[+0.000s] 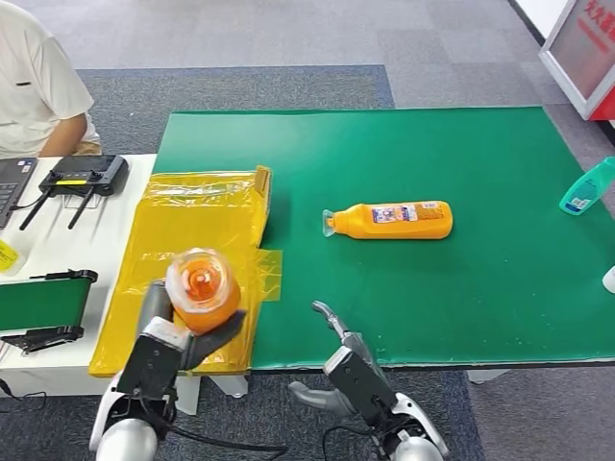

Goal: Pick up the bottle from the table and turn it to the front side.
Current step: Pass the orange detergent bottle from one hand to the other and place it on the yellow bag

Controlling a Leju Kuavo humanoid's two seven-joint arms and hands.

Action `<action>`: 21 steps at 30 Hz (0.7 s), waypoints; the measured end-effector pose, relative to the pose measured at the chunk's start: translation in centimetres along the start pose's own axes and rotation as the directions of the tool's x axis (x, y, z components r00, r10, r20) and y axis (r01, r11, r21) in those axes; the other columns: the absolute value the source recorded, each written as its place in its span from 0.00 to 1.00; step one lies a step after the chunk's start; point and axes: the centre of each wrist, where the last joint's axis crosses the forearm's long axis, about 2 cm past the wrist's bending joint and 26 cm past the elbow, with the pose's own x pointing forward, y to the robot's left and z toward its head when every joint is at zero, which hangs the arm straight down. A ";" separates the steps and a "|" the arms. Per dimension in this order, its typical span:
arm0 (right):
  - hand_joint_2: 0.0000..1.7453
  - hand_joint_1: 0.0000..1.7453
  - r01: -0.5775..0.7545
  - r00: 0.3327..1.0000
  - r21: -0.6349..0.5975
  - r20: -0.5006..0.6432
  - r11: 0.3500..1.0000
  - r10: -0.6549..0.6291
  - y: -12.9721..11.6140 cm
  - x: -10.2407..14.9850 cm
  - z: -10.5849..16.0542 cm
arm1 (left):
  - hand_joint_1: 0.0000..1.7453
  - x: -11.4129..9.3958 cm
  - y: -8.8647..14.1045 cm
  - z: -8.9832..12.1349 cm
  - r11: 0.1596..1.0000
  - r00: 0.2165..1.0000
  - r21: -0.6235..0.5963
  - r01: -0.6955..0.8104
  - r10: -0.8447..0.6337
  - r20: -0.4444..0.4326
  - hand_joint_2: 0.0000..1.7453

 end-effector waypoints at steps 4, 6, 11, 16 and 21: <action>1.00 0.00 -0.010 1.000 -0.017 -0.007 1.000 0.010 -0.4 0.8 0.0 | 1.00 0.1 1.8 -1.0 0.873 0.880 0.113 0.474 -0.468 -0.080 1.00; 1.00 0.00 -0.015 1.000 -0.011 -0.009 1.000 0.015 -0.5 1.0 -0.1 | 1.00 -0.3 2.8 -1.7 0.772 0.786 0.149 0.618 -0.604 -0.130 1.00; 1.00 0.00 -0.027 1.000 -0.004 0.007 1.000 0.027 -0.7 1.1 -0.6 | 1.00 -1.7 5.2 -3.8 0.610 0.639 0.189 0.769 -0.729 -0.248 1.00; 1.00 0.00 -0.031 0.998 0.003 0.063 1.000 0.030 -1.3 1.5 -1.9 | 1.00 -3.5 5.4 -6.6 0.489 0.501 0.124 0.864 -0.806 -0.314 1.00; 1.00 0.00 -0.011 0.992 0.019 0.127 1.000 0.009 -1.6 1.5 -3.4 | 1.00 -6.4 3.7 -7.9 0.393 0.393 0.019 0.919 -0.920 -0.002 1.00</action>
